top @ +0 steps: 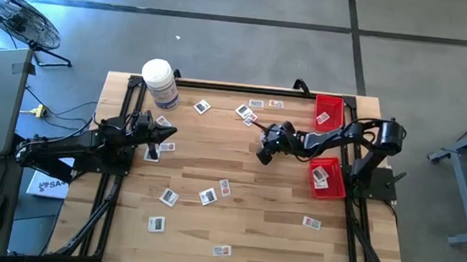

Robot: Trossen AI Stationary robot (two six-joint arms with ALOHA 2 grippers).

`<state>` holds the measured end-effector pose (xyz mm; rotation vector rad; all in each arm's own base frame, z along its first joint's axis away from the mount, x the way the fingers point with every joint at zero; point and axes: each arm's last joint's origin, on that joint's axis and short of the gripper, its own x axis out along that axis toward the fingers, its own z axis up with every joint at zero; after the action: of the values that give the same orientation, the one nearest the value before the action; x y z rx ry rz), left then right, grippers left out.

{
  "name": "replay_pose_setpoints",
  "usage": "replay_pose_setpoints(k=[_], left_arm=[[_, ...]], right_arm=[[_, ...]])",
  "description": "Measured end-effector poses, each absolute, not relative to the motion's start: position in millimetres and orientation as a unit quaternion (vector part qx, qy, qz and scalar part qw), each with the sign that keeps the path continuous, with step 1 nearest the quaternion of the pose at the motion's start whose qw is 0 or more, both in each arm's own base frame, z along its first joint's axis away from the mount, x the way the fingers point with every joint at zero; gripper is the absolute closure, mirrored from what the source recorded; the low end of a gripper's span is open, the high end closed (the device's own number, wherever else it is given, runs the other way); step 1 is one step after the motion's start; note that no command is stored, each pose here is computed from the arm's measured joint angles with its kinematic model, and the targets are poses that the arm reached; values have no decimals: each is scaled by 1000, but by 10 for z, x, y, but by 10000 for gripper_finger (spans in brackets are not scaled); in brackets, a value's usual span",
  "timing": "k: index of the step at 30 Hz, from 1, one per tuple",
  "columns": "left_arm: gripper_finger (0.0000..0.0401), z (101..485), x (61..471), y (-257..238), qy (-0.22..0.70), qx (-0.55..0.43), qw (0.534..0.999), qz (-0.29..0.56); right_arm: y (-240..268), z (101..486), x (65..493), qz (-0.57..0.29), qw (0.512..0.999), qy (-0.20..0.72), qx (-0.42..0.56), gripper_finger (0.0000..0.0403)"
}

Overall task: Pick & Place First Aid Supplies
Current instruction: Put the ointment pack into the top basket

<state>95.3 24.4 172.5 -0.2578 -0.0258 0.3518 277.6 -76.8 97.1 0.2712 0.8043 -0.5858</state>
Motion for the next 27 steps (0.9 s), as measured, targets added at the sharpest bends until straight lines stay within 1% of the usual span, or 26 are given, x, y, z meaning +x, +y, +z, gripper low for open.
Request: replay_pose_setpoints(k=[3, 7, 11, 13, 16, 20, 22, 25, 27], left_arm=[[400, 1724, 953, 244, -13, -128, 976, 174], [400, 1725, 953, 244, -13, -128, 976, 175], [400, 1725, 953, 244, -13, -128, 976, 174], [400, 1725, 953, 244, -13, -128, 976, 174], [400, 1725, 953, 244, -13, -128, 976, 175], [400, 1725, 953, 244, -13, -128, 976, 175], [400, 1724, 953, 244, -13, -128, 976, 175], [400, 1724, 953, 244, -13, -128, 976, 175], [400, 1725, 953, 244, -13, -128, 976, 175]], right_arm=[[-701, 1006, 2793, -225, 885, 392, 114, 323], [-532, 1090, 2825, -121, 909, 390, 81, 324], [-336, 1233, 2855, -31, 928, 367, 59, 324], [-243, 1295, 2858, -5, 932, 358, 60, 324], [-135, 1387, 2859, -14, 939, 341, 53, 324], [-40, 1410, 2864, -79, 940, 330, 47, 325], [41, 1410, 2868, -94, 940, 325, 44, 325], [235, 1375, 2861, -98, 940, 327, 12, 325], [348, 1352, 2863, -119, 941, 318, -10, 325]])
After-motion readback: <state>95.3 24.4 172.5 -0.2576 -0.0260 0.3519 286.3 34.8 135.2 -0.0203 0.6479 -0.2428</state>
